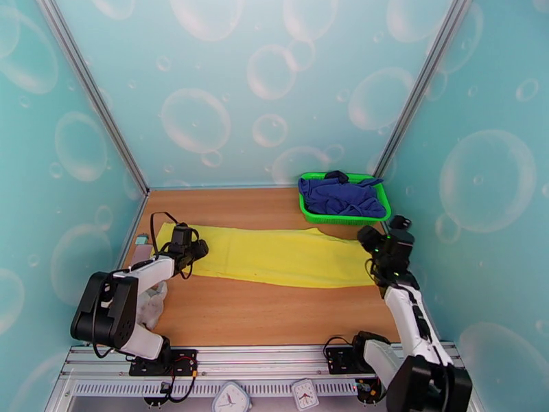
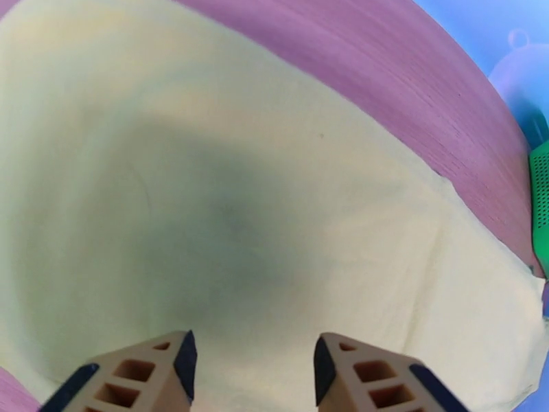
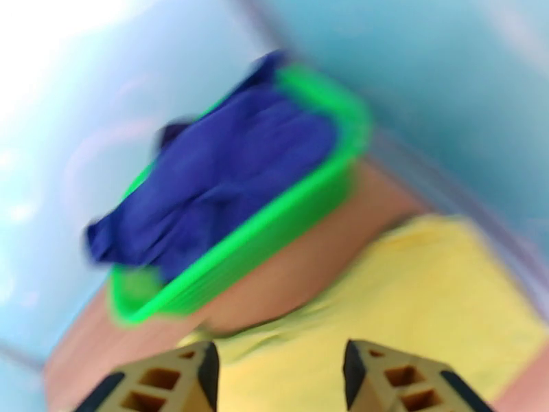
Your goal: Fold and stack the trousers
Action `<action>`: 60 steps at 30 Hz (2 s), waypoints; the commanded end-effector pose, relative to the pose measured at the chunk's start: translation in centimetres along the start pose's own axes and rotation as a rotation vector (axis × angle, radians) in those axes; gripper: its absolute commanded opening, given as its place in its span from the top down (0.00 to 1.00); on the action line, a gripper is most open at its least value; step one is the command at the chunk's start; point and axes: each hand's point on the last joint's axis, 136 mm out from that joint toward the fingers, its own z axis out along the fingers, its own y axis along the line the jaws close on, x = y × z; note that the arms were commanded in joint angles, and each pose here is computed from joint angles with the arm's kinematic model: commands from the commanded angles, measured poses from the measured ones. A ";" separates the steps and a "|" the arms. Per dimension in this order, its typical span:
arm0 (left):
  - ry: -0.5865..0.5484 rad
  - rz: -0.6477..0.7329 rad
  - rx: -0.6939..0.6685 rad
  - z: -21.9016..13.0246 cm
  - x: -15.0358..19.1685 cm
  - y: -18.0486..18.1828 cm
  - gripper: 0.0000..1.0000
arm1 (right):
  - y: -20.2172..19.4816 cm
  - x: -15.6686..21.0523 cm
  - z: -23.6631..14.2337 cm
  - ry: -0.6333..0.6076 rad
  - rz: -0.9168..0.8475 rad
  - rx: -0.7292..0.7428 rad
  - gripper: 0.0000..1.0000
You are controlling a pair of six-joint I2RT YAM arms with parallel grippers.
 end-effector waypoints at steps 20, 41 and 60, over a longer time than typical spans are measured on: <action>0.045 -0.041 -0.262 3.9 -6.8 11.0 0.33 | -3.1 16.4 9.6 0.542 0.159 0.018 0.55; 0.300 0.001 -0.090 8.9 -0.7 9.2 0.77 | -0.6 17.0 10.1 0.552 0.138 -0.081 0.55; 0.055 -0.047 -0.523 -2.6 -11.7 15.7 1.00 | 7.4 17.7 6.2 0.557 0.002 -0.395 0.48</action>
